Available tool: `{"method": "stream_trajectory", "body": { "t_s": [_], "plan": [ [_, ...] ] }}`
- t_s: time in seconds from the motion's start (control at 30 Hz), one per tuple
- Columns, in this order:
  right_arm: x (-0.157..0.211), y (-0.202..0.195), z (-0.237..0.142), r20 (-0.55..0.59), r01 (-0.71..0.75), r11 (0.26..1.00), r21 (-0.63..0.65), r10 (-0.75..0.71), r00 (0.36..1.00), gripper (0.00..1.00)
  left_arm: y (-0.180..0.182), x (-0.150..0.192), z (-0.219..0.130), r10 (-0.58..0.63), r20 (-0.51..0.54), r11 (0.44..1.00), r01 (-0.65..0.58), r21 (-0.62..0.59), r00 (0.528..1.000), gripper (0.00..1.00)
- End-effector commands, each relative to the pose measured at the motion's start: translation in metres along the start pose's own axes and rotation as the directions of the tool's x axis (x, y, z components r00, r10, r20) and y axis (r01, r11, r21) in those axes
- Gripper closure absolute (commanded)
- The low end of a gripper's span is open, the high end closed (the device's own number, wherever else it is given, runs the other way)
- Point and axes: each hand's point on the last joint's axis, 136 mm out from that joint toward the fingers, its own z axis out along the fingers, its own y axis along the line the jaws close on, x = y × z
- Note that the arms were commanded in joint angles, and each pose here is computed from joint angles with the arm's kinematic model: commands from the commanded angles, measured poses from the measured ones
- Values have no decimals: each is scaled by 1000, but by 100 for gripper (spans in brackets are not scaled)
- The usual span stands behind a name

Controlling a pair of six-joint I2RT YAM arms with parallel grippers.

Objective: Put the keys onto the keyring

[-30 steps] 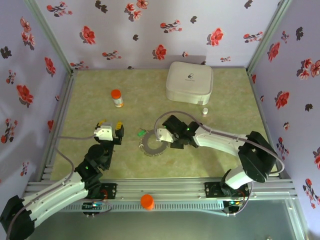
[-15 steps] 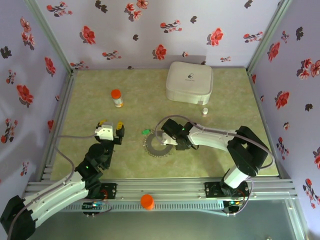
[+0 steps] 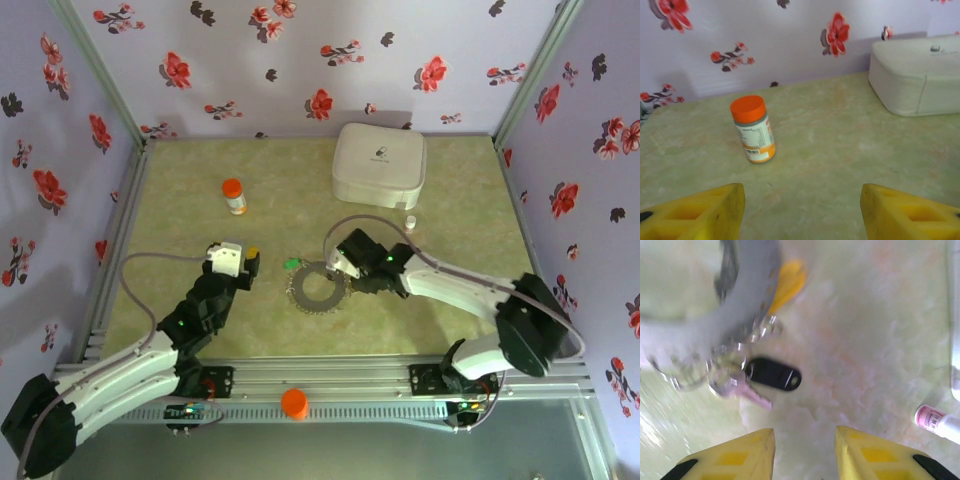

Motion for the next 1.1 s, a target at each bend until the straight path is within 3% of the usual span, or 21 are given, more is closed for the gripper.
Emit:
{"method": "stream_trajectory", "body": {
  "t_s": [0.0,0.1,0.23,0.4,0.63,0.77,1.07],
  "plan": [
    [-33,1,-17,185,-328,942,-76,336,923,64,-11,0,8,-53,-52,998,55,32,997,36],
    [-37,-2,-23,226,-514,852,-103,523,822,64,-26,0,19,-44,-91,996,51,76,995,36],
    [-26,4,-21,149,-687,714,-138,700,698,65,-44,5,30,-40,-131,990,57,131,991,36],
    [-1,24,-13,57,-702,698,-141,714,698,66,-48,9,38,-119,-119,983,133,123,986,37],
    [-2,74,-7,-76,-734,576,-361,766,638,64,-61,26,48,-173,-193,971,200,130,966,40],
    [-4,86,-2,-101,-738,510,-441,789,606,63,-75,29,51,-167,-240,962,212,174,956,42],
    [-1,93,15,-135,-746,481,-460,793,594,64,-86,34,52,-170,-269,955,226,193,948,44]
  ]
}}
